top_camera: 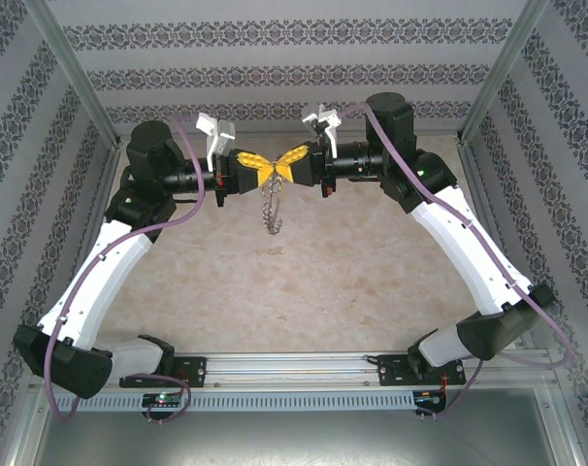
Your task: Put the keys on the keyring
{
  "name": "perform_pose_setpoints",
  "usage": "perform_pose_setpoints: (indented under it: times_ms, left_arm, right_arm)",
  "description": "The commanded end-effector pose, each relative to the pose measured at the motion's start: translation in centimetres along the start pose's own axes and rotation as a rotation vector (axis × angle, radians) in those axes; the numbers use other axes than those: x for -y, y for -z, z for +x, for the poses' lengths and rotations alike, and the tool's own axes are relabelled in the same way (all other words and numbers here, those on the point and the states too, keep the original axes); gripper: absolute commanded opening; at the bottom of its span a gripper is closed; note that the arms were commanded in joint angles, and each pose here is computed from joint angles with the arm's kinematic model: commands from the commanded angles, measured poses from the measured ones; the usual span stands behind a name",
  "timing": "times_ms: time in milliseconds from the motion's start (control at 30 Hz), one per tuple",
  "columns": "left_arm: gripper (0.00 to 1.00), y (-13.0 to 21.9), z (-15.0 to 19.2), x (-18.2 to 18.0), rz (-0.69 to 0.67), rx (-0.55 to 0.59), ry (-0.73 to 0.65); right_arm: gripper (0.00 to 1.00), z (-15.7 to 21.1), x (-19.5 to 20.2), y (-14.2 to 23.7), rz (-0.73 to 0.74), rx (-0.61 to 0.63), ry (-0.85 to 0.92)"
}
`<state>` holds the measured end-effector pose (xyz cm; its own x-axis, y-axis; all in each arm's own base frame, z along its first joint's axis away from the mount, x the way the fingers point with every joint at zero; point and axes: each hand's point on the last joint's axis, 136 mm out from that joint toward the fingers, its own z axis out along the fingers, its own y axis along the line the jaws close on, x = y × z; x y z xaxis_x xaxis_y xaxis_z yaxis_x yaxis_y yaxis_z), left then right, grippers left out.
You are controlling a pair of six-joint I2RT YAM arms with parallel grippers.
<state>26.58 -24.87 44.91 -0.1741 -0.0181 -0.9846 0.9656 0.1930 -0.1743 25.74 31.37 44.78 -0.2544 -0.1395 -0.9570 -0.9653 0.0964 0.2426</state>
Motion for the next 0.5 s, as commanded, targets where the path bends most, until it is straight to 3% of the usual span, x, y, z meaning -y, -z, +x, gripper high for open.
perform_pose_setpoints:
  times_ms: [0, 233, 467]
  left_arm:
    - [0.0, 0.5, -2.2, 1.4, 0.029, 0.05, -0.077]
    - [0.0, 0.6, -0.8, 0.4, -0.038, -0.019, -0.081]
    - [0.33, 1.6, 3.2, -1.1, -0.186, -0.23, -0.139]
  right_arm:
    - [0.0, 0.0, -0.5, -0.2, -0.014, -0.001, 0.034]
    - [0.0, 0.1, -0.1, 0.6, 0.07, -0.04, 0.137]
    - [0.0, 3.0, 0.4, 1.7, 0.165, -0.294, 0.297]
